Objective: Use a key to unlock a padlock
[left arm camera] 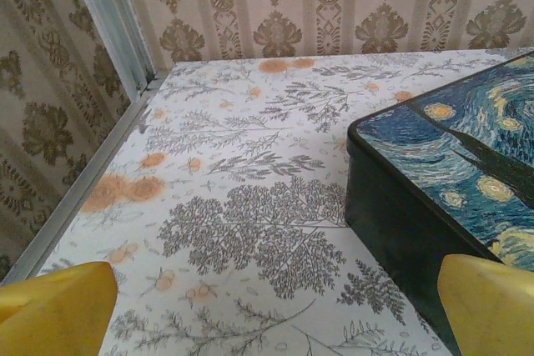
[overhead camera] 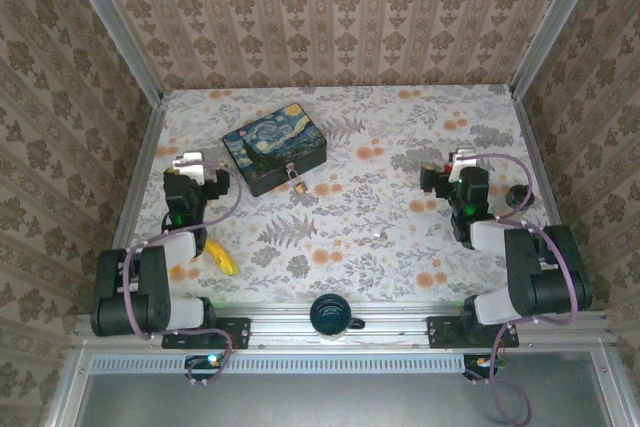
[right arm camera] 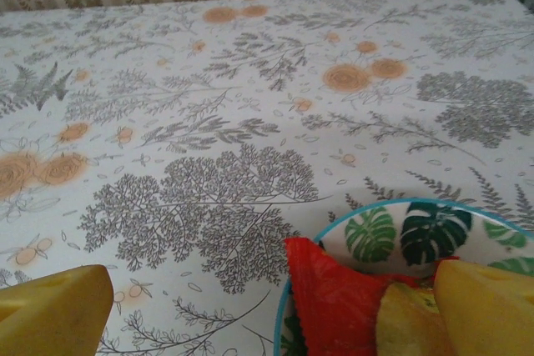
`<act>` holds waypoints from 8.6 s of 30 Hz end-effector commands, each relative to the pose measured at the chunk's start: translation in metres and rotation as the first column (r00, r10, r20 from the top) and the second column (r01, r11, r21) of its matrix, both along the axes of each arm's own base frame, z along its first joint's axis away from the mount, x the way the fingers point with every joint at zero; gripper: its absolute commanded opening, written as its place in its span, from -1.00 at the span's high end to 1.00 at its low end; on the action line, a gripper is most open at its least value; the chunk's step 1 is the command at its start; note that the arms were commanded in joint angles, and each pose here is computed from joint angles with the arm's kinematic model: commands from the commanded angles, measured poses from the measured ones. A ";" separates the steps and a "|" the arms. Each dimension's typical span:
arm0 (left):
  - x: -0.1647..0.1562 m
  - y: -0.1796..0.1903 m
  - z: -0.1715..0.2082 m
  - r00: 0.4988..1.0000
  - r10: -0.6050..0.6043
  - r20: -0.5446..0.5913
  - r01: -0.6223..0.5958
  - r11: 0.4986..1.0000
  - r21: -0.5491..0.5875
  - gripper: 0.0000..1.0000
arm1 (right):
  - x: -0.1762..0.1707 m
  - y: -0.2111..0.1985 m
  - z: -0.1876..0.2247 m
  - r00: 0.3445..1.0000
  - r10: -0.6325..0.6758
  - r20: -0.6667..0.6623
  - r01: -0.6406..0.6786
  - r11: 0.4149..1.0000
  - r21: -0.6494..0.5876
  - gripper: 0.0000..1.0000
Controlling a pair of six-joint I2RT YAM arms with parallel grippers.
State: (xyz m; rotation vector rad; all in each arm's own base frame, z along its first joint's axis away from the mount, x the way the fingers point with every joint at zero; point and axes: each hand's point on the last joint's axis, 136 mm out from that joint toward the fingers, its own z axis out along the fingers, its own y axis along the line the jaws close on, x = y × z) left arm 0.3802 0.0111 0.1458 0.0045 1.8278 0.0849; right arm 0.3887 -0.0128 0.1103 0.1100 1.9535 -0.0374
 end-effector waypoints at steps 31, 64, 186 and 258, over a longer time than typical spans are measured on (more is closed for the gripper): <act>-0.072 -0.076 0.072 0.997 -0.034 -0.076 0.008 0.946 -0.323 -1.00 | -0.132 0.114 0.007 0.710 -0.025 -0.704 0.009 1.000 -0.027 -0.16; -0.059 -0.072 0.050 0.985 -0.005 -0.171 -0.052 0.943 -0.329 -1.00 | -0.141 0.167 -0.051 0.559 0.032 -0.829 -0.051 0.999 0.005 0.15; -0.076 -0.176 0.033 0.915 -0.317 -0.249 0.164 0.857 -0.488 -0.98 | -0.096 0.222 -0.017 0.729 0.248 -0.638 -0.016 0.938 0.347 1.00; -0.107 -0.339 0.003 0.553 -0.809 -0.199 0.575 0.544 -0.612 1.00 | -0.076 0.265 0.027 0.789 0.462 -0.404 -0.135 0.773 0.620 1.00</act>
